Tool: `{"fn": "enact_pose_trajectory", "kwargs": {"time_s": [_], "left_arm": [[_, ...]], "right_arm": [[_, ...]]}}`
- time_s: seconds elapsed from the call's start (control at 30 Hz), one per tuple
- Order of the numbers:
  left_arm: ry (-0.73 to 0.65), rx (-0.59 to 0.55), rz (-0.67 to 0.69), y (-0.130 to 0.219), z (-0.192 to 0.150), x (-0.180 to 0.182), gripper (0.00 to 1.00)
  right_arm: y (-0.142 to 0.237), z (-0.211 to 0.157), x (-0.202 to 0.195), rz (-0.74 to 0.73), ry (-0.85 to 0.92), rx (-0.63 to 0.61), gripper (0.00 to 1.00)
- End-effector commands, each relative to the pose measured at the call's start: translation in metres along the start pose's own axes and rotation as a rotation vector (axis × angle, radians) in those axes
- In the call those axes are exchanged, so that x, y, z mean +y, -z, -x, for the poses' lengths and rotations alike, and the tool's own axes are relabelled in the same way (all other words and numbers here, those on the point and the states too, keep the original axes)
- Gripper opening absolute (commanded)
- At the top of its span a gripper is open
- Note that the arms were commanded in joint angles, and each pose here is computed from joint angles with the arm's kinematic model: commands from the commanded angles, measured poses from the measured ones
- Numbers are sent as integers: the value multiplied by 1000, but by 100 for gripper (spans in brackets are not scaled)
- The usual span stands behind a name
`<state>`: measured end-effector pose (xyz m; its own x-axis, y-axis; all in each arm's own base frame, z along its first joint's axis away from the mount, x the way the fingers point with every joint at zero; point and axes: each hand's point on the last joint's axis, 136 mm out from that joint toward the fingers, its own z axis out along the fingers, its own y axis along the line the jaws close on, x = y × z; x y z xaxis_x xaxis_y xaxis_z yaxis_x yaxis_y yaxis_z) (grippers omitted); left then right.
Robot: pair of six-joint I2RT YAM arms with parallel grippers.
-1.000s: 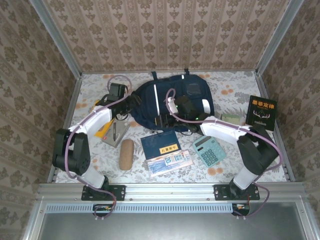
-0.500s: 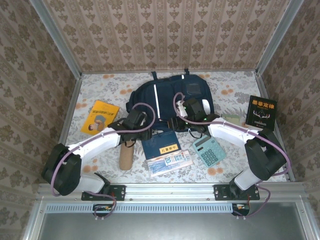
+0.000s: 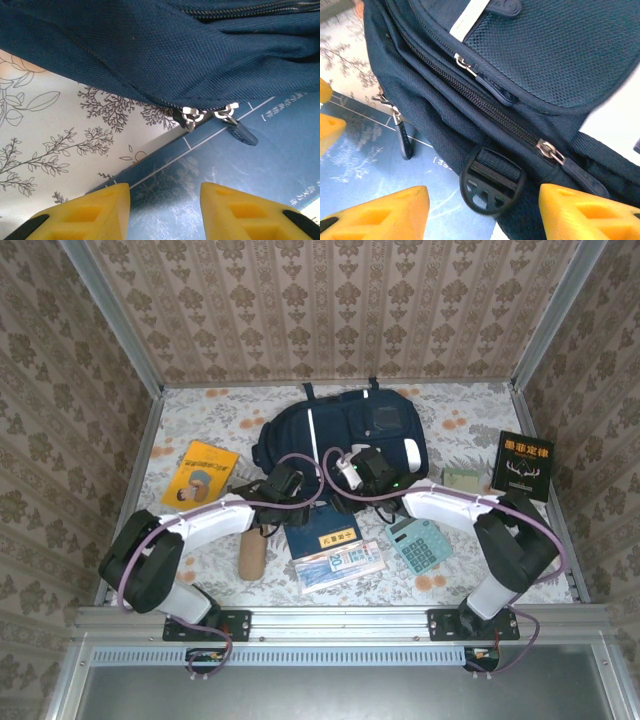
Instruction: Pack the student bag
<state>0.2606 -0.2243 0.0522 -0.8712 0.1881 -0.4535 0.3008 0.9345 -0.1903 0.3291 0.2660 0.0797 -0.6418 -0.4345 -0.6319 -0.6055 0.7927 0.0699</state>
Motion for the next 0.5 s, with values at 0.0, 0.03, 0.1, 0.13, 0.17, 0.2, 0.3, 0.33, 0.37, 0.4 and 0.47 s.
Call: {"fn": "enact_pose_trajectory", "kwargs": {"time_s": [0.0, 0.03, 0.1, 0.13, 0.17, 0.2, 0.3, 0.33, 0.37, 0.4, 0.47], "left_arm": [[-7, -64, 0, 9, 20, -2, 42], [1, -69, 0, 11, 21, -1, 42], [26, -79, -8, 15, 23, 3, 43], [38, -83, -15, 16, 24, 4, 43], [49, -86, -19, 18, 25, 6, 43], [58, -88, -22, 19, 25, 7, 43], [76, -98, -27, 24, 27, 11, 43], [78, -100, -30, 25, 27, 11, 43], [82, -107, -34, 27, 28, 12, 42], [86, -110, -39, 29, 29, 12, 42], [87, -115, -46, 30, 30, 12, 42]], "right_arm": [[-11, 2, 5, -38, 105, 32, 62], [-14, 4, 7, -44, 126, 28, 62], [-21, 7, 9, -64, 183, 25, 63], [-25, 8, 11, -68, 207, 28, 64], [-29, 9, 11, -77, 229, 34, 63], [-34, 9, 9, -88, 248, 45, 61], [-43, 7, 3, -117, 273, 82, 47], [-44, 8, 3, -111, 278, 82, 32], [-44, 7, 5, -93, 280, 95, 13], [-44, 9, 5, -84, 272, 107, 6], [-38, 17, 9, -56, 257, 95, 0]]}}
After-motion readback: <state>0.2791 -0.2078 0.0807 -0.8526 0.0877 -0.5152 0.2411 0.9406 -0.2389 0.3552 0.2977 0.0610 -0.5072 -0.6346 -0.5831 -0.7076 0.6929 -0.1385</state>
